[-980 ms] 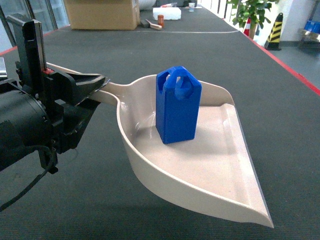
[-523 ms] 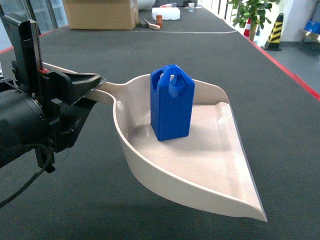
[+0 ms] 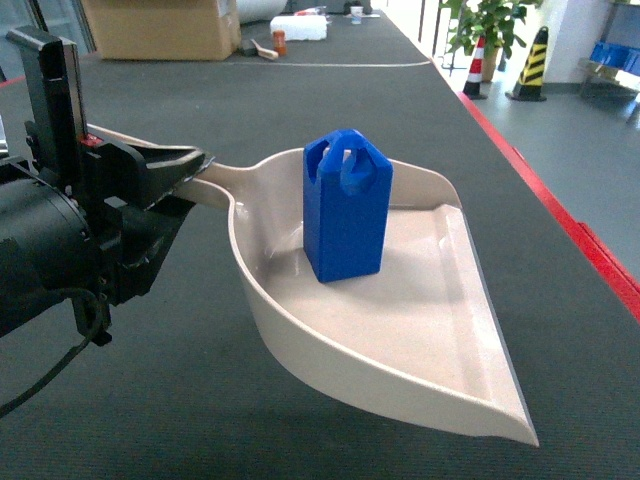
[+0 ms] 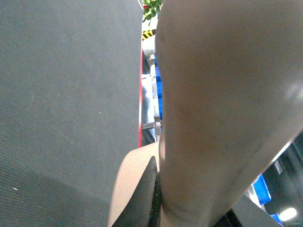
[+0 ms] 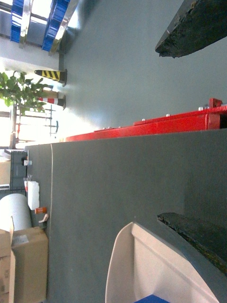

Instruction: Place part in tray to right shelf

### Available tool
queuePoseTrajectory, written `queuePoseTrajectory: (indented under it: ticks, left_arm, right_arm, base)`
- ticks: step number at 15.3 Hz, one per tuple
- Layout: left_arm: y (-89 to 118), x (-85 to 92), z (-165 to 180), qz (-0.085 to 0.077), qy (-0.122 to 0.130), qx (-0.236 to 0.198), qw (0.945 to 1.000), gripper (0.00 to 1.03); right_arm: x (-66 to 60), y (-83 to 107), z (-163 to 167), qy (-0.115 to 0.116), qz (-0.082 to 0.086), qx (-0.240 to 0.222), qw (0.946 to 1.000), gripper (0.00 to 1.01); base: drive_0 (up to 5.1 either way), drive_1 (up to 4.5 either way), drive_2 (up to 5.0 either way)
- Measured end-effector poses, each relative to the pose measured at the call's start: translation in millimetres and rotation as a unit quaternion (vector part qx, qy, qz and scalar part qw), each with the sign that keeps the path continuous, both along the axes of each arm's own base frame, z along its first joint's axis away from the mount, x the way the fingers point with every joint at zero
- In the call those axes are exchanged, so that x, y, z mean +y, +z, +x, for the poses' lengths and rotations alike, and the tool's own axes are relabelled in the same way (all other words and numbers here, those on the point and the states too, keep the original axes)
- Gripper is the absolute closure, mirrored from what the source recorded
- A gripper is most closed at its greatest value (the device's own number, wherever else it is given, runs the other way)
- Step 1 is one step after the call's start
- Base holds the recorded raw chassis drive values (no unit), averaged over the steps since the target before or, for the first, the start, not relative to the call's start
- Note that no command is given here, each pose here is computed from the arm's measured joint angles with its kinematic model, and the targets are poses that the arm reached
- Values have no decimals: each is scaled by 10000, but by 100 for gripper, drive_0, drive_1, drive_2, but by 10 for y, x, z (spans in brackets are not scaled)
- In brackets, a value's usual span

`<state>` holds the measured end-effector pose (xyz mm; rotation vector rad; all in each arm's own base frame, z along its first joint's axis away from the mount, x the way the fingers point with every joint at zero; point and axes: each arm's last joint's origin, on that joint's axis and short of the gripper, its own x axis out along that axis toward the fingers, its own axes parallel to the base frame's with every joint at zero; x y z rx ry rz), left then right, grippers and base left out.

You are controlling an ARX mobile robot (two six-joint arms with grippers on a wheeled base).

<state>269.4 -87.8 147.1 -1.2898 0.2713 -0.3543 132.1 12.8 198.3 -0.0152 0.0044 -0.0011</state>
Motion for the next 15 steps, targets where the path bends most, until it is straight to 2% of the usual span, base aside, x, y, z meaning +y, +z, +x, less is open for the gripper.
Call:
queuePoseTrajectory:
  ticks: [3, 15]
  left_arm:
    - [0, -1, 0, -2, -10, 1, 10000, 86]
    - [-2, 0, 0, 3, -6, 9, 10000, 86]
  right_arm:
    - [0, 2, 0, 0, 1, -8, 10000, 3]
    - [0, -3, 1, 0, -2, 17, 10000, 3]
  base:
    - [0, 0, 0]
    - [503, -243, -243]
